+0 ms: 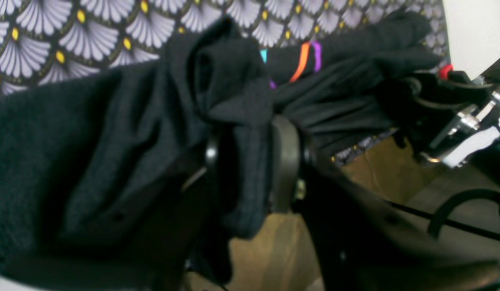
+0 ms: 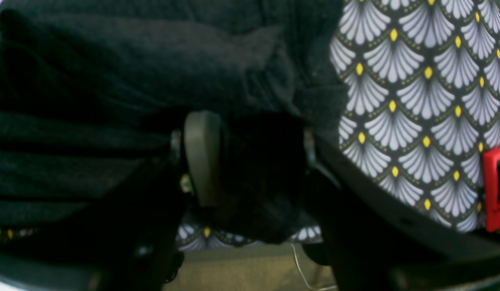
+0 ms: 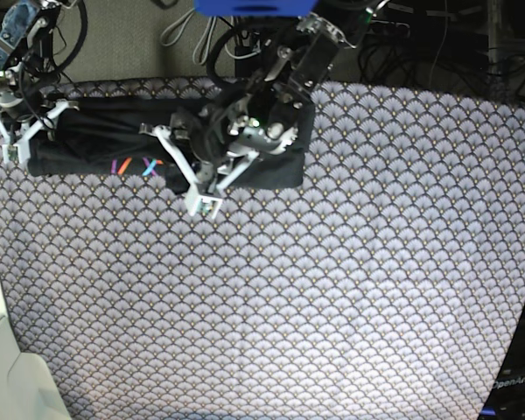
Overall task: Fold the T-shirt properly
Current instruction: 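Lift the strip end and fold it toward the right gripper, then press the folded end down onto the strip with the left gripper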
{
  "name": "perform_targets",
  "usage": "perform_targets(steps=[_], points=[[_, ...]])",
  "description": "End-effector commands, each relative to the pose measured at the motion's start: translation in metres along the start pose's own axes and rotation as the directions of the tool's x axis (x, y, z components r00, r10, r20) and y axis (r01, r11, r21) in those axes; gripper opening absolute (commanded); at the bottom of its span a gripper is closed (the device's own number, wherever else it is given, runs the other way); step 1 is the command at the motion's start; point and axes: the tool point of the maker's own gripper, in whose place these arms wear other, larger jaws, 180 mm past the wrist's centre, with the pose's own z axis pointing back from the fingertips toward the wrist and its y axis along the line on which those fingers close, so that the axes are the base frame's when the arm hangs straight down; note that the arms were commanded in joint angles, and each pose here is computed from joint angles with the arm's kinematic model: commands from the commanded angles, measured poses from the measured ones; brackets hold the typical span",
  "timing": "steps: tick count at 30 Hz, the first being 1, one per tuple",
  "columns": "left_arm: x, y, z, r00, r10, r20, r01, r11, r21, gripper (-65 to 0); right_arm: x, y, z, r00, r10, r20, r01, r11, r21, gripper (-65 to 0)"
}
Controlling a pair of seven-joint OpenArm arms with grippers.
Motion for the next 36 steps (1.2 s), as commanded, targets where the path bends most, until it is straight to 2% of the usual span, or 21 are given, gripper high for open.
perform_targets(steps=[1, 10, 13, 17, 20, 24, 28, 36], points=[[0.013, -0.012, 0.004, 0.999, 0.001, 0.04, 0.0, 0.999, -0.033, -46.0, 0.013, -0.008, 0.005, 0.999, 0.016, 0.04, -0.015, 1.0, -0.018, -38.0], [0.015, -0.013, 0.005, 0.999, 0.007, 0.044, -0.005, 0.999, -0.037, -44.7, 0.013, -0.008, 0.005, 0.999, 0.016, 0.04, -0.015, 1.0, -0.018, -38.0], [0.027, -0.013, 0.015, 0.996, -0.01, 0.089, 0.014, 0.999, -0.038, -44.7, 0.013, -0.008, 0.005, 0.999, 0.016, 0.04, -0.015, 1.0, -0.018, -38.0], [0.041, 0.037, 0.034, 0.988, 0.031, 0.151, -0.04, 0.998, 0.055, -43.2, 0.017, -0.01, 0.006, 0.999, 0.011, 0.052, -0.01, 1.0, -0.024, -37.5], [0.034, 0.095, 0.048, 0.982, 0.098, 0.163, -0.124, 0.979, 0.16, -36.7, 0.022, -0.019, 0.008, 0.998, 0.03, 0.055, -0.028, 0.999, -0.039, -36.9], [0.022, 0.139, 0.064, 0.978, 0.124, 0.165, -0.163, 0.954, 0.25, -30.6, 0.024, -0.026, 0.01, 0.998, 0.043, 0.053, -0.04, 0.998, -0.053, -30.8], [0.006, 0.154, 0.068, 0.983, 0.126, 0.135, -0.16, 0.945, 0.286, -28.1, 0.025, -0.027, 0.011, 0.997, 0.049, 0.051, -0.047, 0.997, -0.055, -27.8], [0.004, 0.155, 0.068, 0.983, 0.127, 0.129, -0.16, 0.943, 0.291, -28.3, 0.033, -0.025, 0.007, 0.997, 0.045, 0.065, -0.042, 0.998, -0.048, -27.8]])
